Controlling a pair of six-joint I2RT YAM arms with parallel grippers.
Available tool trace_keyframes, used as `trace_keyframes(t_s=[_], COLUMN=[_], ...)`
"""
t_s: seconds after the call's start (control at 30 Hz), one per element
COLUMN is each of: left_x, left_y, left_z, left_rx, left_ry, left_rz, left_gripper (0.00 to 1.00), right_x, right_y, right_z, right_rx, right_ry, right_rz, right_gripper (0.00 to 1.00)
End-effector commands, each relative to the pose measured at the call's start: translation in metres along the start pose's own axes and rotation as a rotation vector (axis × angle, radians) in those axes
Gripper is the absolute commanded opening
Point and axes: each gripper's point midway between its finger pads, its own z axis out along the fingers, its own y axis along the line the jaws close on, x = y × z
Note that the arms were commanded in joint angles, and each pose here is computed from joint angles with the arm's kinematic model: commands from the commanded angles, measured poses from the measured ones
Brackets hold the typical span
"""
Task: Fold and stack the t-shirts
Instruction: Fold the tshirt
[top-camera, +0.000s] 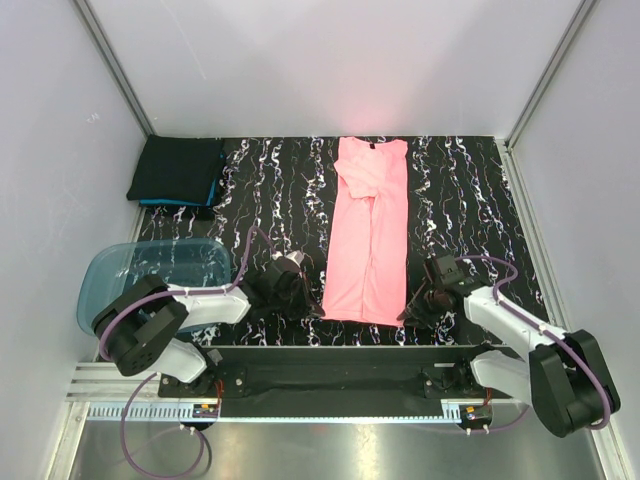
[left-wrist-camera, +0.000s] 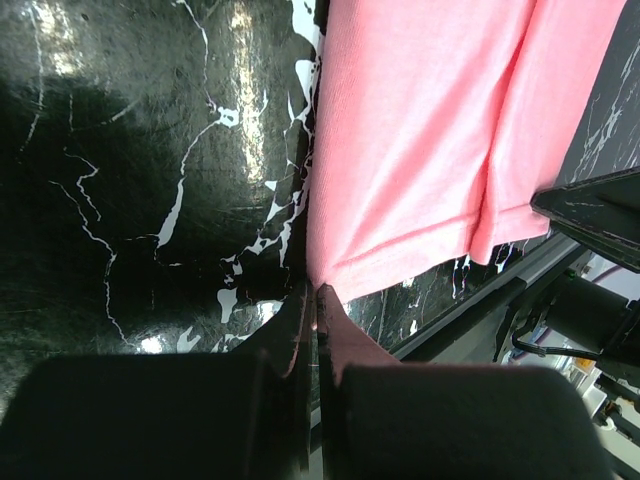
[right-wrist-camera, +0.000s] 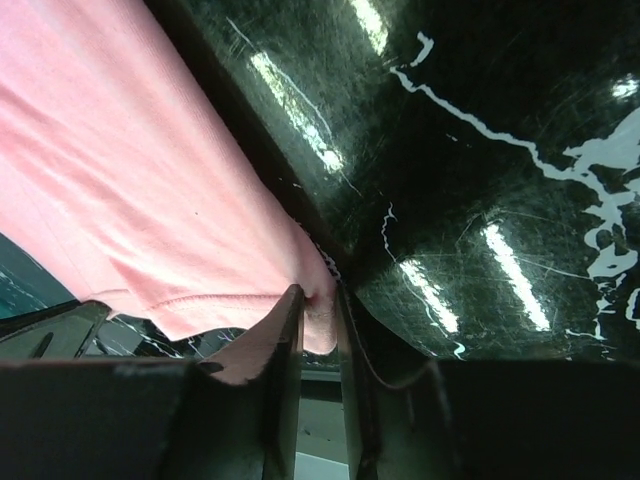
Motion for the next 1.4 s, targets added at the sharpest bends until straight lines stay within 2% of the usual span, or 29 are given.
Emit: trace_keyframes(t_s=[0.0,0.07,0.2,0.3,0.37,0.4,0.6,0.83,1.13,1.37], left_x=[-0.004,-0.006,-0.006,-0.005,-0.006,-0.006,-0.006,-0.006,-0.006,-0.005], left_y=[-0.007,-0.008,-0.010,-0.009,-0.010,-0.010,-0.008,-0.009,-0.011,-0.010], left_z=[-0.002,-0.002,-0.003,-0.004,-0.003,-0.004,-0.003,-0.001,-0.005,-0.006], left_rx=[0.028,0.028,0.035,0.040,0.044,0.045,0.034,0.039,0.046,0.050], left_ry=[-0.004,-0.010,-0.012,-0.013,-0.015,-0.016,-0.017,-0.012,-0.015,-0.018], left_rz=[0.029,0.029,0.023,0.022,0.019,0.019,0.015,0.014,0.027,0.032], left_gripper=[0.00,0.00,0.00,0.00,0.00,0.00,0.00,0.00,0.00,0.00], right_x=[-0.004,-0.003,-0.012,-0.010,-0.002,-0.002,-0.005,-0.004,0.002,0.008], right_y=[0.002,-0.001,-0.013,-0.014,-0.006,-0.002,-0.004,0.000,-0.001,0.000], right_z=[-0.005,-0.011,-0.026,-0.028,-0.025,-0.026,-0.019,-0.014,-0.007,-0.006], right_rx=[0.000,0.005,0.046,0.036,-0.028,-0.048,-0.017,-0.005,0.050,0.072], right_ry=[-0.042,-0.054,-0.136,-0.134,-0.100,-0.100,-0.101,-0.106,-0.110,-0.102], right_rz=[-0.009,-0.011,-0.028,-0.051,-0.043,-0.036,-0.002,0.003,-0.023,-0.055], right_gripper=[0.26,0.29,0.28,0.28,0.34,0.40,0.48,0.39,0.36,0.30])
